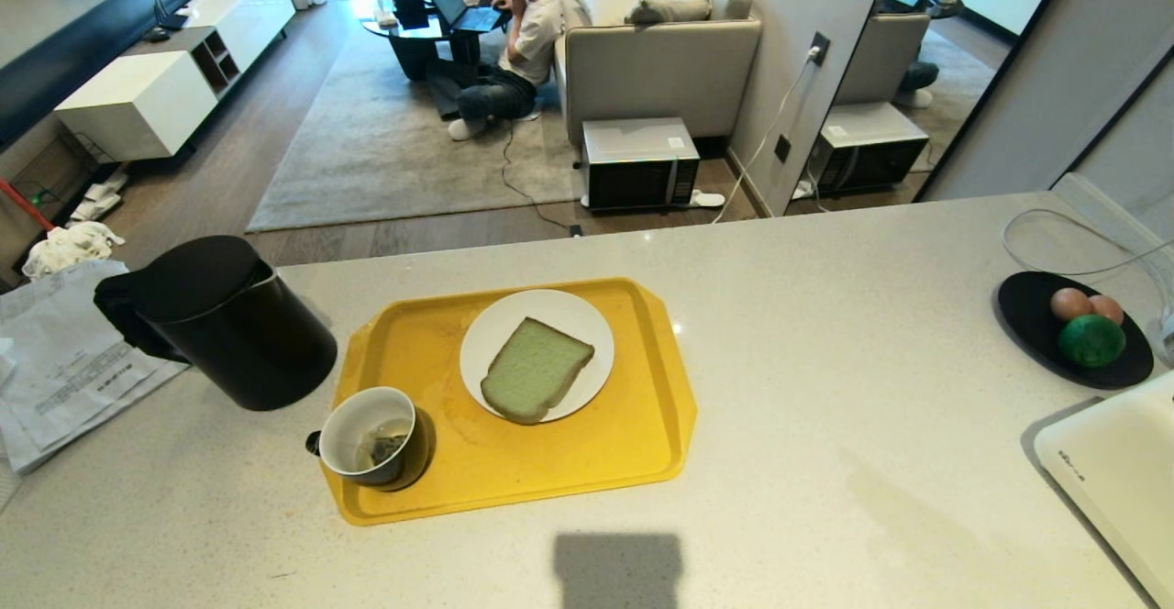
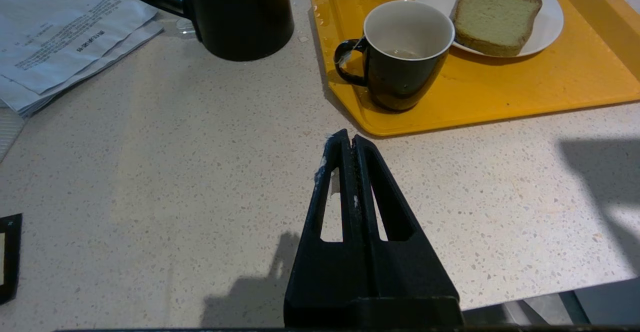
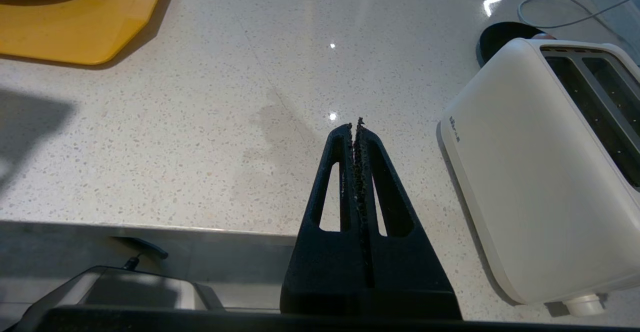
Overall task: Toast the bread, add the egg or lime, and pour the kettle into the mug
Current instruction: Pick up the egg
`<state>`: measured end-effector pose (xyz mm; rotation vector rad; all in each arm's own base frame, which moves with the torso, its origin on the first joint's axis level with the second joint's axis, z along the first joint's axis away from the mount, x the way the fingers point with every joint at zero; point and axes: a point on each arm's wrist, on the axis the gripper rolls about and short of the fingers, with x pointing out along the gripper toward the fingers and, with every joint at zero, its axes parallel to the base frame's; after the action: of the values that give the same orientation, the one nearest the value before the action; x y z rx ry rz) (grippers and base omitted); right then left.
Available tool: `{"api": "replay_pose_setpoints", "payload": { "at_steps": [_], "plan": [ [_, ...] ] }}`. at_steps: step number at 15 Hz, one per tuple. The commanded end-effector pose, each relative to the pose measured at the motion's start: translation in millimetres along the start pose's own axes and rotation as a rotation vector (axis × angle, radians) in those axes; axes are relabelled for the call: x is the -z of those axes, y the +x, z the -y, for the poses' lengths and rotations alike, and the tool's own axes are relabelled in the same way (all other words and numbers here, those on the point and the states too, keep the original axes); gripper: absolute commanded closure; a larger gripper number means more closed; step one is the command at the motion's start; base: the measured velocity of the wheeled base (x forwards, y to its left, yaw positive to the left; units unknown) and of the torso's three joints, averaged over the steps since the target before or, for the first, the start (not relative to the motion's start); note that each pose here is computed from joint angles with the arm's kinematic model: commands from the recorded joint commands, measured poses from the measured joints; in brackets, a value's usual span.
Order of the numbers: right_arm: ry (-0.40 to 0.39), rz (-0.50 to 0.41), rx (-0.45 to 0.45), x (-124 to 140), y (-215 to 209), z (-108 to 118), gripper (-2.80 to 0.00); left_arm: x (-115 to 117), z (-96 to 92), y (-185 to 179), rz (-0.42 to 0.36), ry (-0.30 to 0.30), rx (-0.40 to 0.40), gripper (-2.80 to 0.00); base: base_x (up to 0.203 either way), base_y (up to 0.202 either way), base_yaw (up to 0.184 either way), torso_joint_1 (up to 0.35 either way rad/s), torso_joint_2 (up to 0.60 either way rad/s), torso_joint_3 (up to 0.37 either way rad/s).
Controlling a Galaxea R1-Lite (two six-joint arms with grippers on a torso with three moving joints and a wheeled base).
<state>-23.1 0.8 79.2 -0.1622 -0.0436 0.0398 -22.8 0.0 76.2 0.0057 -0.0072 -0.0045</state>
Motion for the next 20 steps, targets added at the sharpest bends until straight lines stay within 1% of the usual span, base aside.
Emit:
{"api": "replay_pose_setpoints", "payload": {
  "at_steps": [1,7,20],
  "plan": [
    [-0.001,-0.004,-0.002,0.4,0.4,-0.1,0.0,0.0,0.0,0.0,0.0,0.0,0.0,0.0,0.0,0.0,0.0,0.0,0.0,0.0],
    [0.001,-0.004,-0.002,0.3,0.4,-0.1,0.0,0.0,0.0,0.0,0.0,0.0,0.0,0.0,0.0,0.0,0.0,0.0,0.0,0.0],
    [0.001,-0.004,0.0,0.3,0.4,0.0,0.0,0.0,0.0,0.0,0.0,-0.001,0.0,0.0,0.0,0.0,0.0,0.069,-0.13,-0.061]
  ]
}}
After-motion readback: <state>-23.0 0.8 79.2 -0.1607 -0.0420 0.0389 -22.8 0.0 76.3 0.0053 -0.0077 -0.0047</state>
